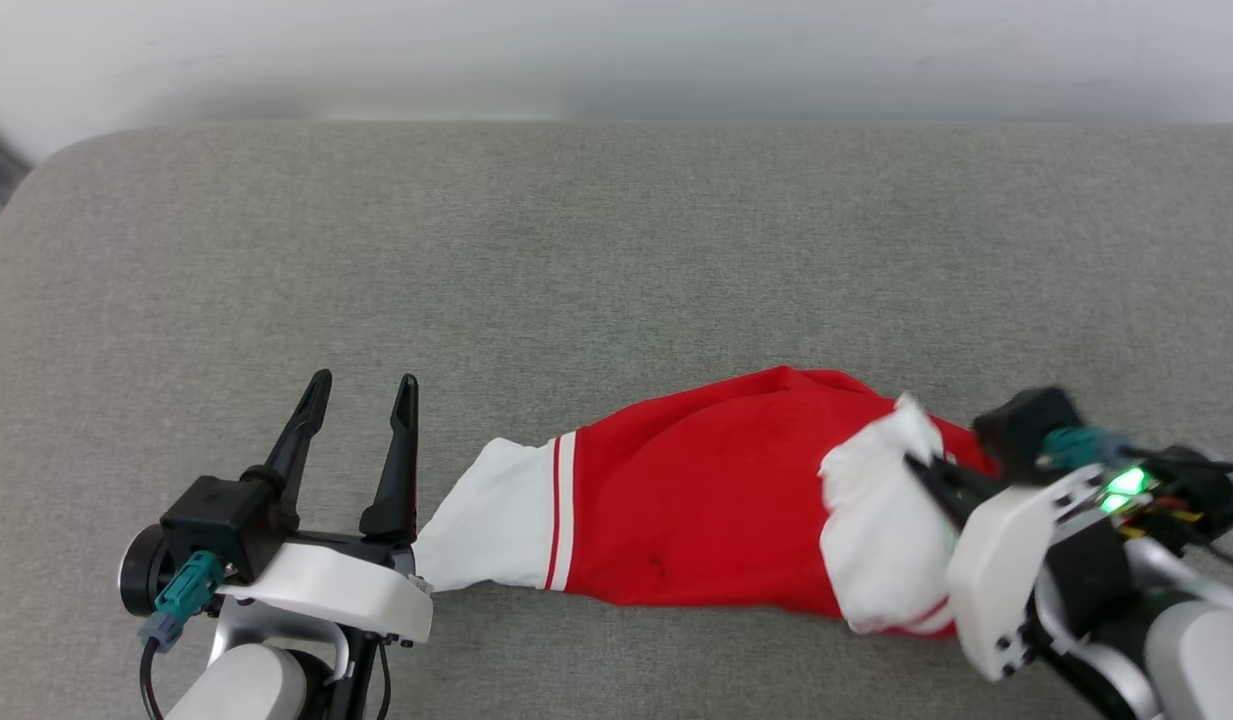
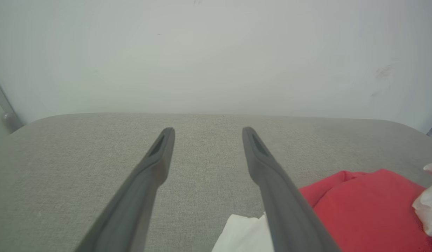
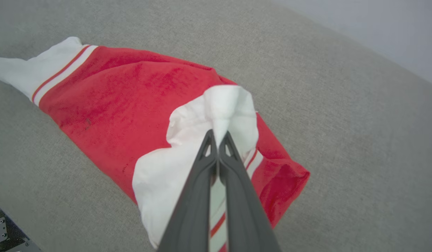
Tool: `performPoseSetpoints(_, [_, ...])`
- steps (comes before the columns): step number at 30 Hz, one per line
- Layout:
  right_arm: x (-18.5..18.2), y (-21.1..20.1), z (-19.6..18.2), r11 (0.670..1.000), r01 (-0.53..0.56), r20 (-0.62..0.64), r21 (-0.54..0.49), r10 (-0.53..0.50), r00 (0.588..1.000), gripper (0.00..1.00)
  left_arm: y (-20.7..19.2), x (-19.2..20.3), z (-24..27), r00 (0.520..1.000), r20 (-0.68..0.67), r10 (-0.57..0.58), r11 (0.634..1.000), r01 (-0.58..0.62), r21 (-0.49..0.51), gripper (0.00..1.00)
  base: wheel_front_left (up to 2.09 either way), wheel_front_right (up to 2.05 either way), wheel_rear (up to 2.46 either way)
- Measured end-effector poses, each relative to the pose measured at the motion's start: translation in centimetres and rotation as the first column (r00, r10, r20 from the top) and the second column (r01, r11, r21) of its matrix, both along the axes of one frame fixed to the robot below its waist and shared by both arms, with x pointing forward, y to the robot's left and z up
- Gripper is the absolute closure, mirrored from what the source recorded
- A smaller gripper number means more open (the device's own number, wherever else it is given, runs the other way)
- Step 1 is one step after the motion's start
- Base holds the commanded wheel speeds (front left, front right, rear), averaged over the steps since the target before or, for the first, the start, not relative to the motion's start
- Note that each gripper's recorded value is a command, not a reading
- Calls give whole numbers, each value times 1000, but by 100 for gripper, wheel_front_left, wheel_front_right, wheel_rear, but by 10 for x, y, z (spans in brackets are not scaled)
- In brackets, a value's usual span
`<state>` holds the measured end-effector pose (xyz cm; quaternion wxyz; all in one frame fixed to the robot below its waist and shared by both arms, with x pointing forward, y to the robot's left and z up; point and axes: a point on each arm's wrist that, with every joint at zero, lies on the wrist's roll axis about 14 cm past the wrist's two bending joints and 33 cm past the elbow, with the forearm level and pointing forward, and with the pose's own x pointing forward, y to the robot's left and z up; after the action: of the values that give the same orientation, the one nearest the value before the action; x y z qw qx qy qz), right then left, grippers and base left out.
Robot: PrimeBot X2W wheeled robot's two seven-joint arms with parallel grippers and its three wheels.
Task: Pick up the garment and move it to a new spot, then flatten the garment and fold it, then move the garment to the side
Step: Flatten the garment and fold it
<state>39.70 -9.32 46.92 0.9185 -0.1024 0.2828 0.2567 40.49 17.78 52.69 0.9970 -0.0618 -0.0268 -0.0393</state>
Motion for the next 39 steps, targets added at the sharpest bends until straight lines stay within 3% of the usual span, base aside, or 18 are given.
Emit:
performPoseSetpoints(4, [23,-24,29,994,98,119,43,-103,988,100,-5,4,-2,1000,0,-16,1000,16,-1,0,0,0,0])
performPoseSetpoints(8, [39,-61,53,961,245,206,129,-268,941,100,-10,7,-3,999,0,-33,999,33,-2,0,0,0,0])
performPoseSetpoints(12, [39,-110,42,883,417,168,214,-454,875,100,-15,9,-5,999,-6,-47,999,47,-4,0,0,0,0])
performPoseSetpoints(16, [24,-149,8,782,564,65,267,-598,799,100,-16,12,-7,999,-13,-53,999,53,-2,0,0,0,0])
performPoseSetpoints(21, [-8,-170,-48,676,690,-94,259,-693,715,100,-16,13,-11,998,-24,-56,998,56,0,0,0,0,0])
performPoseSetpoints(23, [-19,-172,-67,651,719,-142,244,-709,691,100,-17,14,-12,998,-26,-59,998,59,2,0,0,0,0])
performPoseSetpoints(24, [-22,-172,-73,640,727,-153,248,-716,682,64,-17,14,-12,998,-26,-60,998,60,3,0,0,0,0])
performPoseSetpoints(25, [-24,-172,-77,633,733,-154,251,-721,675,0,-18,15,-12,998,-26,-62,998,62,3,0,0,0,0])
performPoseSetpoints(32, [-10,-181,-53,604,712,15,358,-766,642,0,-20,16,-9,997,-18,-71,997,71,8,0,0,0,0])
performPoseSetpoints(36, [-5,-175,-32,625,676,82,391,-755,651,0,-21,15,-5,997,-8,-72,997,72,11,0,0,0,0])
performPoseSetpoints(39, [-9,-161,-33,669,660,33,342,-710,703,0,-24,13,-4,997,-9,-82,997,82,9,0,0,0,0])
